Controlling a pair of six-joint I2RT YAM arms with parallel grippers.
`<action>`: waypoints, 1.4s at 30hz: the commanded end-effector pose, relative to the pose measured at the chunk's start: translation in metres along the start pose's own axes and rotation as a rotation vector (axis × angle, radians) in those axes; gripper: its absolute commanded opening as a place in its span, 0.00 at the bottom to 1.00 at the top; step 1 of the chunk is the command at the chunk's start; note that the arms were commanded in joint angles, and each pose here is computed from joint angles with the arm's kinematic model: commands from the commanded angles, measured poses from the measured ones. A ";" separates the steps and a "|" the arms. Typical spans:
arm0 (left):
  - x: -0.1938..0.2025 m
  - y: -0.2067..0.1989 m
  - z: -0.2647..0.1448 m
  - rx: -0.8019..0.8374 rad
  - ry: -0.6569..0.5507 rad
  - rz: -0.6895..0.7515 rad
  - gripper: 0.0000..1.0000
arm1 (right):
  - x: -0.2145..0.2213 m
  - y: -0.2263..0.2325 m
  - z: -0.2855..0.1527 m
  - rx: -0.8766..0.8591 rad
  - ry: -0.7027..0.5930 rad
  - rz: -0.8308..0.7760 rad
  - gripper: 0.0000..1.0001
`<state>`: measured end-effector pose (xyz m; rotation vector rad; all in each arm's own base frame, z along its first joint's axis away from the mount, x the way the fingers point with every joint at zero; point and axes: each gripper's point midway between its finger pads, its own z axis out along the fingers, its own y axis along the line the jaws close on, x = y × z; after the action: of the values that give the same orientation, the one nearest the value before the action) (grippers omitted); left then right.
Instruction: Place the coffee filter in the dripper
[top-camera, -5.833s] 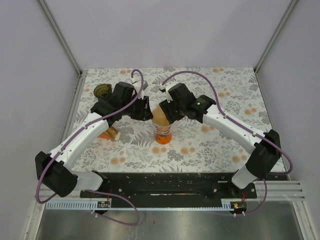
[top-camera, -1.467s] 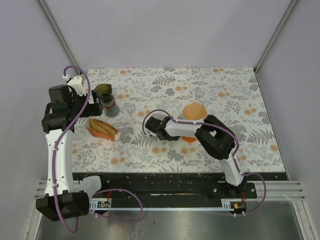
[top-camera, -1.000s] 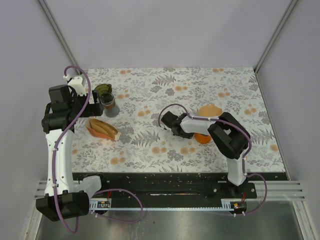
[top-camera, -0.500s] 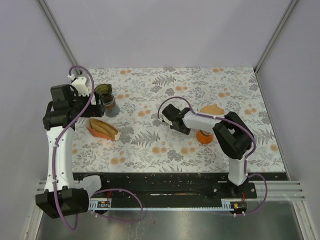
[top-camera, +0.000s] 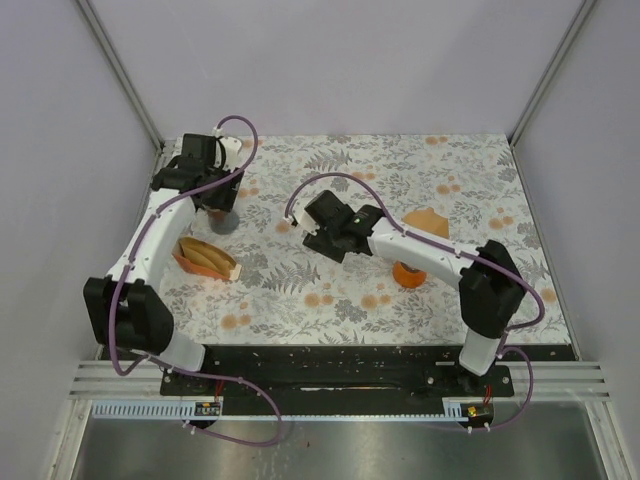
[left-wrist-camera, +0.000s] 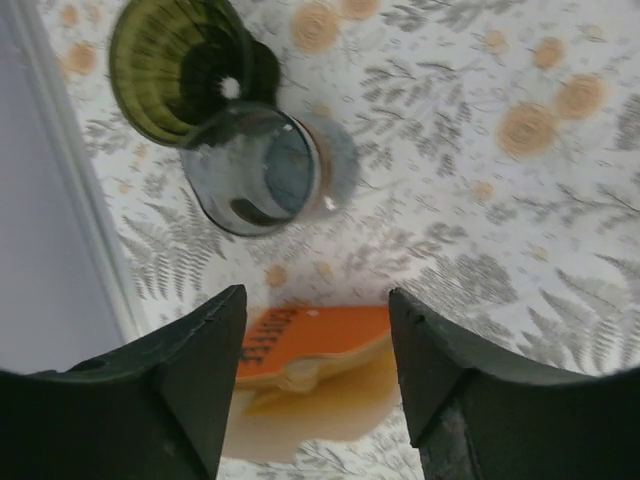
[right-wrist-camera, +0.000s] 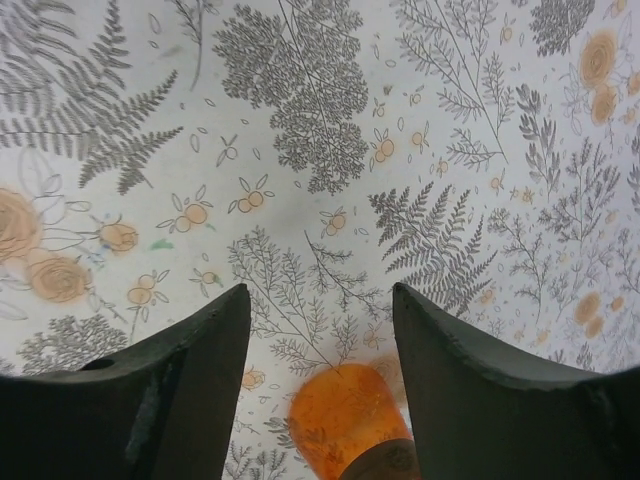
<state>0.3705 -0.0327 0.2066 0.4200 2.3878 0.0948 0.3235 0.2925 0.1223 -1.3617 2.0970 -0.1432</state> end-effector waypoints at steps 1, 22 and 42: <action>-0.040 0.043 0.017 -0.213 -0.040 0.058 0.60 | -0.038 -0.001 -0.050 -0.057 -0.192 0.093 0.68; -0.017 0.015 0.104 -0.070 0.162 0.069 0.16 | -0.025 0.011 -0.088 -0.110 -0.284 0.160 0.84; -0.005 -0.125 -0.005 0.472 0.061 0.218 0.00 | -0.022 -0.033 -0.151 0.054 -0.359 0.323 0.93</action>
<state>0.3758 -0.1066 0.1594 0.6951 2.5520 -0.1912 0.2667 0.2760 0.2223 -1.0976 1.9980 0.2027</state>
